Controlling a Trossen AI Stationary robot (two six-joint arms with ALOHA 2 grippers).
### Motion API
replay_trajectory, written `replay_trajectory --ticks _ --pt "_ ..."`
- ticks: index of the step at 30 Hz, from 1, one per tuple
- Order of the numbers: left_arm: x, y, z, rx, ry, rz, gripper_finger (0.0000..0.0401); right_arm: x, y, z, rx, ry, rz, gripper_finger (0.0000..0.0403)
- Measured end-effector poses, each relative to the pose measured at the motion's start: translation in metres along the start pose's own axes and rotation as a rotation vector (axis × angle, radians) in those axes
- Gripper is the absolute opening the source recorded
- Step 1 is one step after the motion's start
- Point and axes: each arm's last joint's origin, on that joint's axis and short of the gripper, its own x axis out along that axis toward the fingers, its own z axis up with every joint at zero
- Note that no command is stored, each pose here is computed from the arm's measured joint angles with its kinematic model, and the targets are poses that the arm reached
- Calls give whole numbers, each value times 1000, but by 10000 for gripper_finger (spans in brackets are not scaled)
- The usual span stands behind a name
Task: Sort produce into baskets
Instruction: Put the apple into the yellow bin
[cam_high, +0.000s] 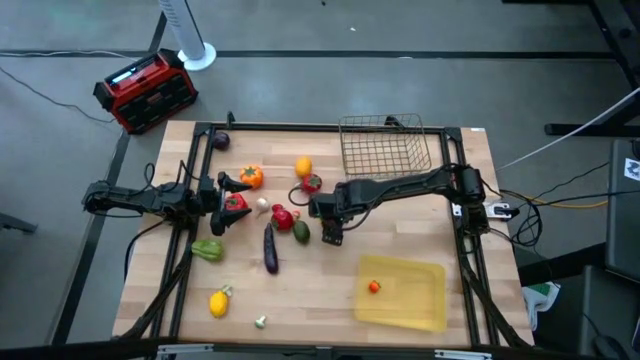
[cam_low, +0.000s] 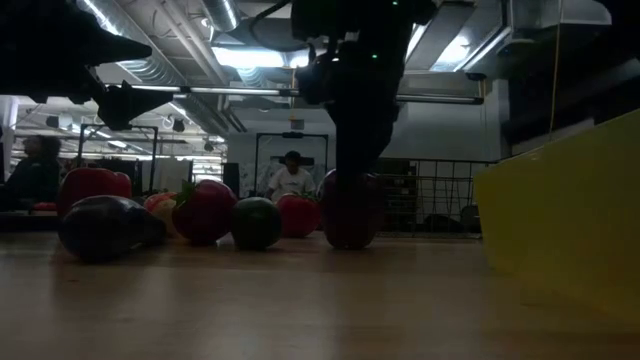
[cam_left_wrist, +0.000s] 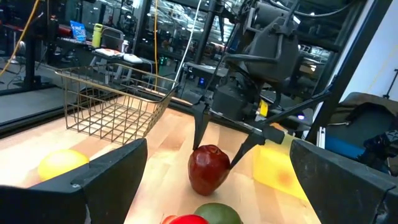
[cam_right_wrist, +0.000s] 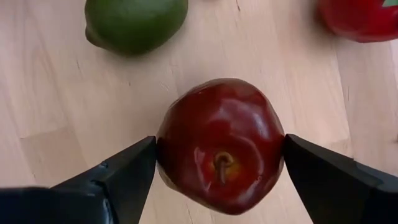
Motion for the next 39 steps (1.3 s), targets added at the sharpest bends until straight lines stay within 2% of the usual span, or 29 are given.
replay_trajectory --ticks 6,15,21,27,32,39 --pt "0 0 0 0 0 0 392 1 0 0 4 3 0 333" --pt "0 0 0 -1 0 0 392 2 0 -1 5 15 0 261" --pt "0 0 0 -2 0 0 392 0 0 0 6 17 0 258" --pt "0 0 0 -2 0 0 392 -17 1 6 5 63 7 261" --pt "0 0 0 -2 0 0 392 -42 5 9 -1 97 57 261" --pt "0 0 0 -2 0 0 392 -76 29 5 -30 148 145 261"
